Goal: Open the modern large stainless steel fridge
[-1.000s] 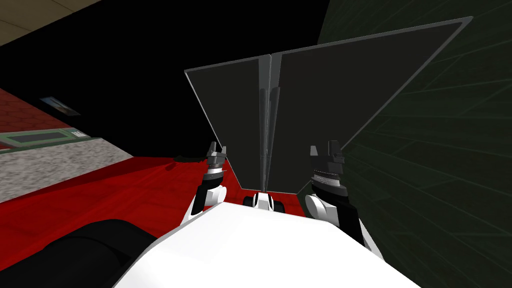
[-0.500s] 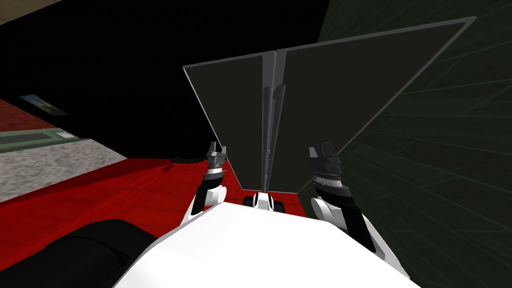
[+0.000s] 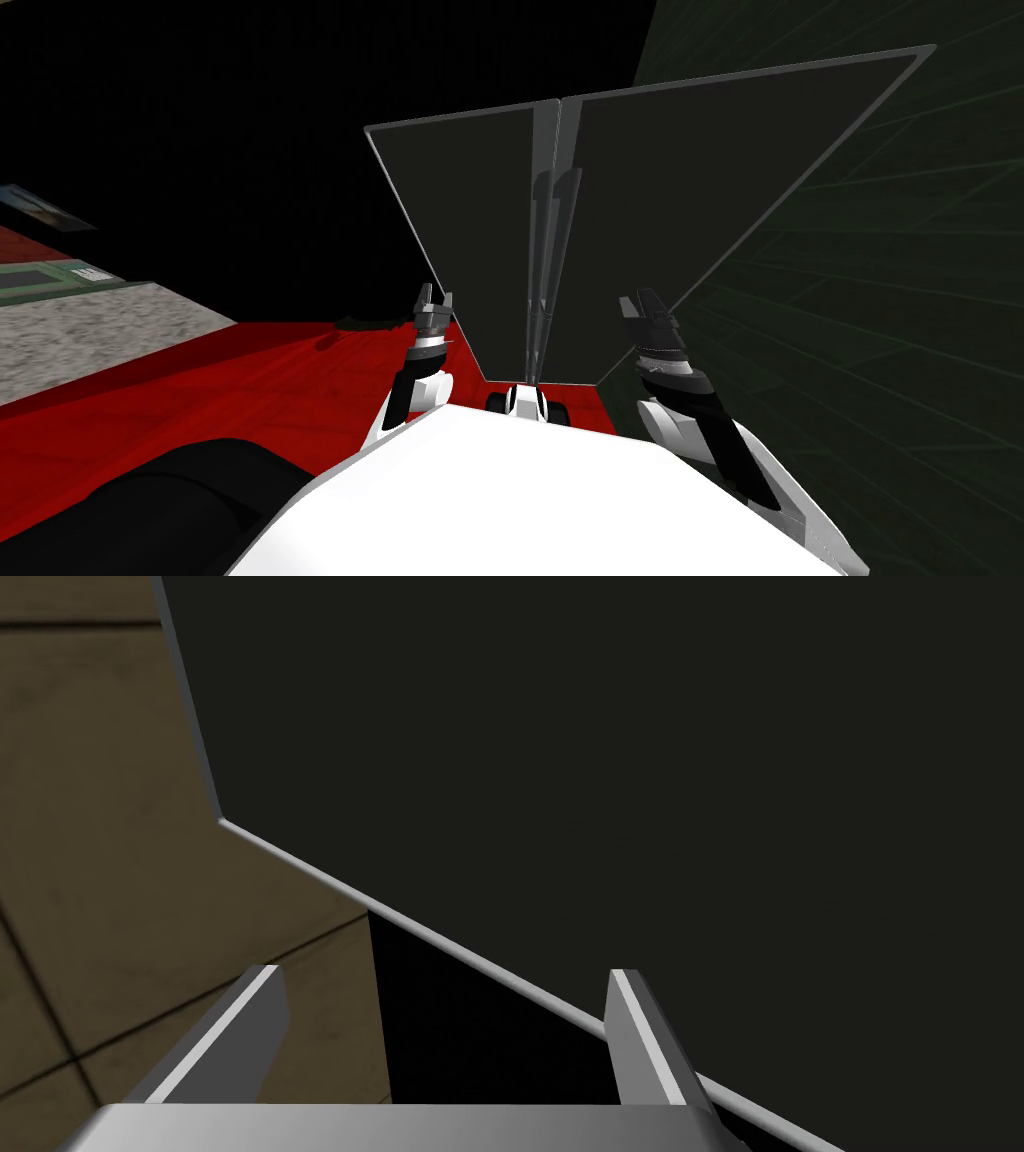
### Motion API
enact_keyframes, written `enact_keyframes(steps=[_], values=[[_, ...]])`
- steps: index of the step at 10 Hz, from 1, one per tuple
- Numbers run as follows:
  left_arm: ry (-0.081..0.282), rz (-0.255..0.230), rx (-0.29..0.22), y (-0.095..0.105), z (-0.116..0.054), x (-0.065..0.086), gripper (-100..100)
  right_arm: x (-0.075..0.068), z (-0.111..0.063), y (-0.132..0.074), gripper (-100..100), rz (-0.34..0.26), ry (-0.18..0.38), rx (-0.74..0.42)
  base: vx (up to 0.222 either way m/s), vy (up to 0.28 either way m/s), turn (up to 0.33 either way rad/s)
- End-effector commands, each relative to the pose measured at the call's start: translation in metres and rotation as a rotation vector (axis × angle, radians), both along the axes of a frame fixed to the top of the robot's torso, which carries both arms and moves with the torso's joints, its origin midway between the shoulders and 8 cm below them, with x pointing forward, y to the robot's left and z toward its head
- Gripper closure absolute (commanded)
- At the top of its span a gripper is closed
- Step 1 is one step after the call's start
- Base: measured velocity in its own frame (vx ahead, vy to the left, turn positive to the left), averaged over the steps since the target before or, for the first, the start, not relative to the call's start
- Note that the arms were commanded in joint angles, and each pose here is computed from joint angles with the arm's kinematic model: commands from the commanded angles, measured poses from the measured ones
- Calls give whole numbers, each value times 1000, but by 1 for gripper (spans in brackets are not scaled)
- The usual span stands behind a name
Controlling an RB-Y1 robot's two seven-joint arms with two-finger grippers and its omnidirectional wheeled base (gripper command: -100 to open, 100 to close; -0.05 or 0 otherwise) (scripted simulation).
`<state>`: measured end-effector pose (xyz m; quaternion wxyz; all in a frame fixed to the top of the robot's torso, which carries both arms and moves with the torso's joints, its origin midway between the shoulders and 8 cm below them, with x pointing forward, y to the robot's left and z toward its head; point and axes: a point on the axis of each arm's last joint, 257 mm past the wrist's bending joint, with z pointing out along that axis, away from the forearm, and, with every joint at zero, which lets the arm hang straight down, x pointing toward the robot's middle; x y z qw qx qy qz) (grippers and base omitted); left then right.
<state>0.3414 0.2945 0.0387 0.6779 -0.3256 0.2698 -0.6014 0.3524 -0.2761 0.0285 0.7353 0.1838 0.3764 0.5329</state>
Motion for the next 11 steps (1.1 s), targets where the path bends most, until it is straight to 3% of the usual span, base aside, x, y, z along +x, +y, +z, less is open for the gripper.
enact_keyframes(steps=[1, 11], values=[[0, 0, 0, 0, 0, 0, 0, 3, -7, -7, -100, -10, 22, -85, 2, 74, -43], [0, 0, 0, 0, 0, 0, 0, 13, -18, -38, -100, -59, 71, -381, 7, 73, -64]])
